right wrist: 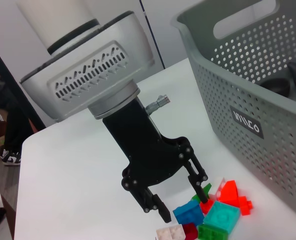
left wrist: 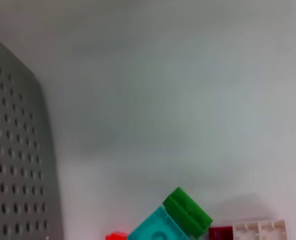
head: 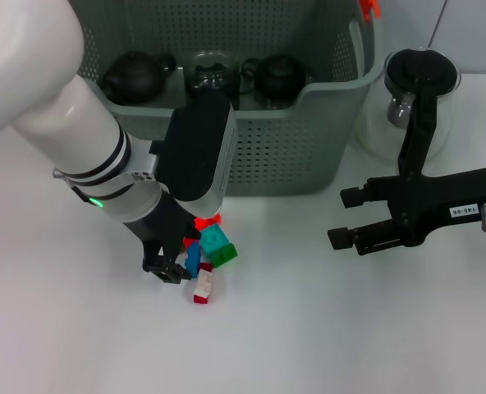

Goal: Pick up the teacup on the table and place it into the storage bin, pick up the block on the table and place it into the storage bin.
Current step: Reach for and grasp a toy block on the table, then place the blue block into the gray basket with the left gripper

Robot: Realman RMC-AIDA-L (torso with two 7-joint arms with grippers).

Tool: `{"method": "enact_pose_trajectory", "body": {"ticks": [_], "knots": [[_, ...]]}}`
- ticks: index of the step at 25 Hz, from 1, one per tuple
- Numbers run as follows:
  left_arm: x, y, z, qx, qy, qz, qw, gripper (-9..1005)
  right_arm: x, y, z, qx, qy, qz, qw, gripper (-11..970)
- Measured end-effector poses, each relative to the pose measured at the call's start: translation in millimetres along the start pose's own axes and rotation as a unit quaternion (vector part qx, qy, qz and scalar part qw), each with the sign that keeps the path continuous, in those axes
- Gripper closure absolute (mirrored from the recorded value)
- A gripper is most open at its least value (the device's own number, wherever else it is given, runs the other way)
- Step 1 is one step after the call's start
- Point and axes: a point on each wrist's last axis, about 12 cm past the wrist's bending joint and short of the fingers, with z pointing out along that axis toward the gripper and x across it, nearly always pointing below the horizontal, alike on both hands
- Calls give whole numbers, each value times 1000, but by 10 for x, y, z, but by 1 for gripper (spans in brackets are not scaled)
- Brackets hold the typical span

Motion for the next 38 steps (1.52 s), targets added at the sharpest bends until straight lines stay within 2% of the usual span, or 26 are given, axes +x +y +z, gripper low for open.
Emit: {"method": "enact_pose_trajectory", "body": {"ticks": [31,33,38], "knots": [[-21,9,36,3,7,2,1000,428,0,-10,-2,5,-3,0,1000,43],[-22,11,36,2,7,0,1000,582,0,-10,-2,5,-3,0,1000,43],[-23,10,35,3,7,0,1000,578,0,-11,-2,5,-3,-2,1000,44]]}}
